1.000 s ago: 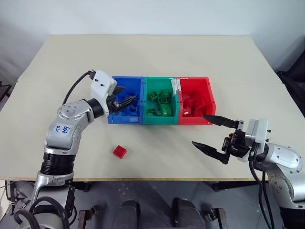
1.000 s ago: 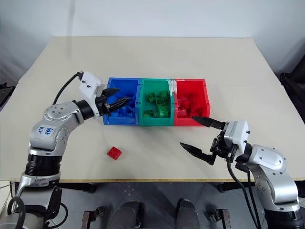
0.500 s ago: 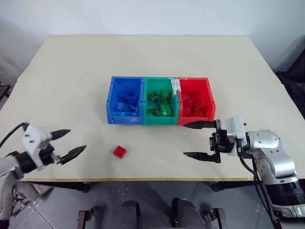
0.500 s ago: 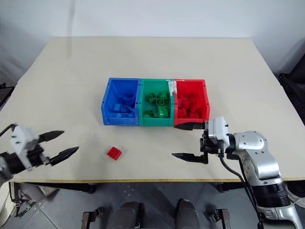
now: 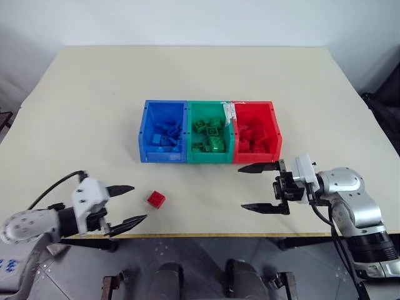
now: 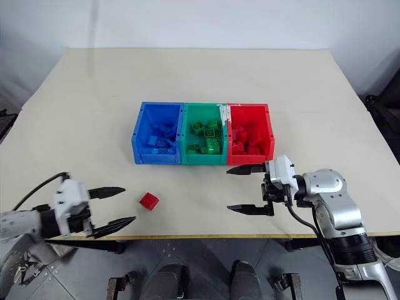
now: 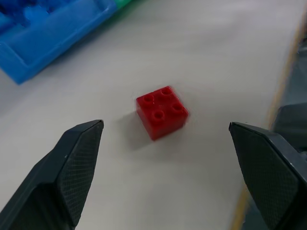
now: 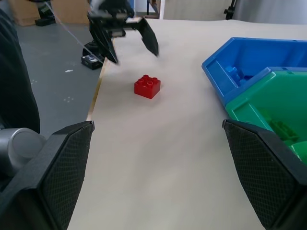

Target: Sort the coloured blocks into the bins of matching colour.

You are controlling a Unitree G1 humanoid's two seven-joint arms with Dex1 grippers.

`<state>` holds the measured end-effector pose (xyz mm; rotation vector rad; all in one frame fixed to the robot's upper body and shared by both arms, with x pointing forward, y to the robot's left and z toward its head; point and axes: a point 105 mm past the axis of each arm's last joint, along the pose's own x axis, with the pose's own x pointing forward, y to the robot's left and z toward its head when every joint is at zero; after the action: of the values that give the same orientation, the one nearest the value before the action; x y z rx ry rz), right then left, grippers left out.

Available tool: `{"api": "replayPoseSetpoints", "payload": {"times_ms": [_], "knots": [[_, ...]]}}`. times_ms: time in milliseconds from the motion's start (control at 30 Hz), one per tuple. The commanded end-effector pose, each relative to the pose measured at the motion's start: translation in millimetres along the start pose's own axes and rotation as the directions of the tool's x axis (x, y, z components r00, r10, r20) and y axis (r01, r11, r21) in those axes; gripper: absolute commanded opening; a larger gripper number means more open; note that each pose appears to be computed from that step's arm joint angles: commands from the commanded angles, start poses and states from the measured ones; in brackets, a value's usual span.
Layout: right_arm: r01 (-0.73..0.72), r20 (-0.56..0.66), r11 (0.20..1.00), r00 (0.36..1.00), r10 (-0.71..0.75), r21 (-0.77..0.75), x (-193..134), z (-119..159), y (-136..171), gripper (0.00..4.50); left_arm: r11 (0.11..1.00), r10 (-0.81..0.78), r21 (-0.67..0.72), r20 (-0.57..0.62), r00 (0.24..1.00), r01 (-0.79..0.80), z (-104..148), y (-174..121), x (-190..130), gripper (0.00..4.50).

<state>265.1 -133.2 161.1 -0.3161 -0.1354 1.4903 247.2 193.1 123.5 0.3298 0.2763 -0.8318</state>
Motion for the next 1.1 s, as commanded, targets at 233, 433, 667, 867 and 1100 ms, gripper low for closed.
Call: {"api": "replayPoseSetpoints", "payload": {"times_ms": [233,433,667,867,1100], "knots": [[0.05,-0.011,0.998,0.999,-0.051,-0.035,-10.6,6.6,8.1,4.5,0.983,0.121,-0.128,-0.07,0.99,-0.129,-8.9,-21.4,35.2,4.44],[0.056,-0.016,0.998,0.998,-0.056,-0.032,-11.3,3.6,8.1,4.5,0.984,0.141,-0.094,-0.121,0.983,-0.152,-13.6,-19.4,32.5,2.87],[0.108,-0.031,0.994,0.994,-0.108,-0.022,-18.1,-1.4,6.9,4.5,0.999,0.03,0.033,0.0,1.0,-0.03,21.3,-18.0,38.0,1.48],[0.267,-0.018,0.964,0.964,-0.267,-0.003,-29.8,-1.3,10.6,4.5,0.961,-0.18,0.25,0.233,0.956,0.121,93.2,-10.4,62.9,1.48],[0.59,0.01,0.808,0.808,-0.589,-0.015,-63.2,11.0,15.9,4.5,0.916,-0.315,0.364,0.391,0.865,0.169,156.9,-2.8,130.7,1.48]]}}
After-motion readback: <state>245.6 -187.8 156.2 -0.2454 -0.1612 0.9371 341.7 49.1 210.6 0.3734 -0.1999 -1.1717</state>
